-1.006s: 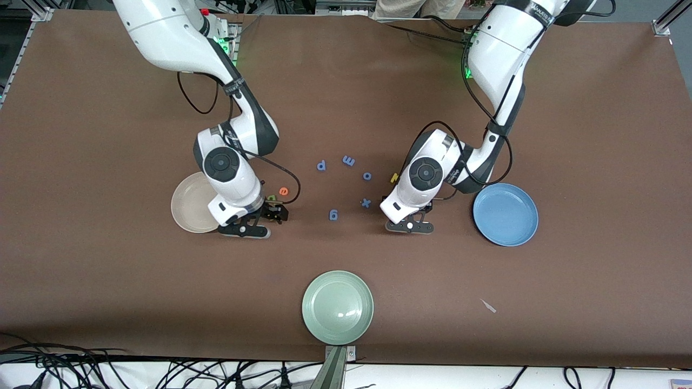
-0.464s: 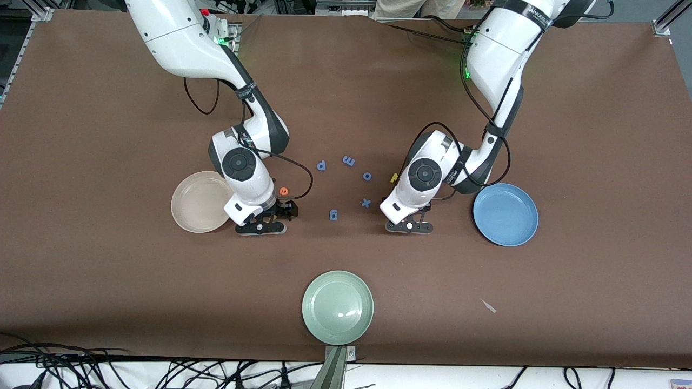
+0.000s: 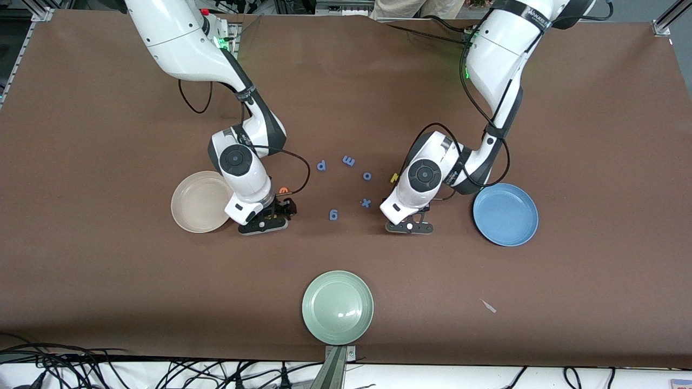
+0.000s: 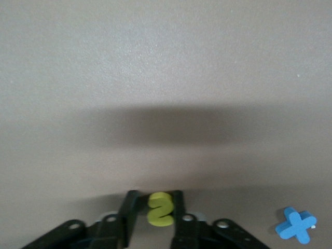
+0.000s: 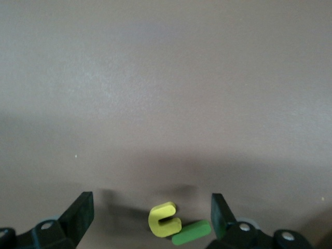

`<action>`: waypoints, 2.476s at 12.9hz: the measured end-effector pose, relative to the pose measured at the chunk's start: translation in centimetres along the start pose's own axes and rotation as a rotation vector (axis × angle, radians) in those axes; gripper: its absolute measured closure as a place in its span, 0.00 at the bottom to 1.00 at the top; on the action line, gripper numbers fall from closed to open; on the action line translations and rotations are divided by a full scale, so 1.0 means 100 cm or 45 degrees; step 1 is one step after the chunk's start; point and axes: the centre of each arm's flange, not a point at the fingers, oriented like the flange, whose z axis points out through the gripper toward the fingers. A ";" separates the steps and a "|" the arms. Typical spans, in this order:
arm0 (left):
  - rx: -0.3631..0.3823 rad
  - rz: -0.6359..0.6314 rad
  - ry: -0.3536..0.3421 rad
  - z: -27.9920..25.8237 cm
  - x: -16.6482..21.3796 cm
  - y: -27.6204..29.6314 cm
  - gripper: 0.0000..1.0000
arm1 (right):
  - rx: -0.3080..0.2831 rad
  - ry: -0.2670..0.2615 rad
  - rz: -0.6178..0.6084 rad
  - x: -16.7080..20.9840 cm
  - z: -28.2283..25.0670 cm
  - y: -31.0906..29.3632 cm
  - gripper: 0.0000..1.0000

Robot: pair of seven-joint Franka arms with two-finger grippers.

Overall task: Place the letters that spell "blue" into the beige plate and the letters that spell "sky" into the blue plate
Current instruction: 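Drop the z on the blue plate with the left gripper while the right lifts, then drop the yellow u on the white plate while the left gripper reaches letters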

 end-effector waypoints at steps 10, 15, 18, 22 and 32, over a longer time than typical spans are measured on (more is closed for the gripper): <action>0.256 0.251 -0.284 -0.094 0.015 -0.131 0.78 | 0.011 0.003 -0.045 -0.017 0.013 -0.002 0.10; 0.111 0.509 -0.480 -0.044 0.012 -0.278 0.72 | 0.014 0.011 -0.051 -0.016 0.009 -0.002 0.40; 0.055 0.531 -0.490 -0.048 0.008 -0.258 0.42 | 0.015 0.014 -0.069 -0.015 0.008 -0.002 0.58; -0.037 0.438 -0.435 -0.080 0.003 -0.206 0.01 | 0.013 0.014 -0.093 -0.014 0.007 0.003 0.67; 0.057 -0.064 -0.228 -0.048 -0.040 -0.058 0.02 | 0.047 -0.227 -0.183 0.027 -0.047 0.139 0.67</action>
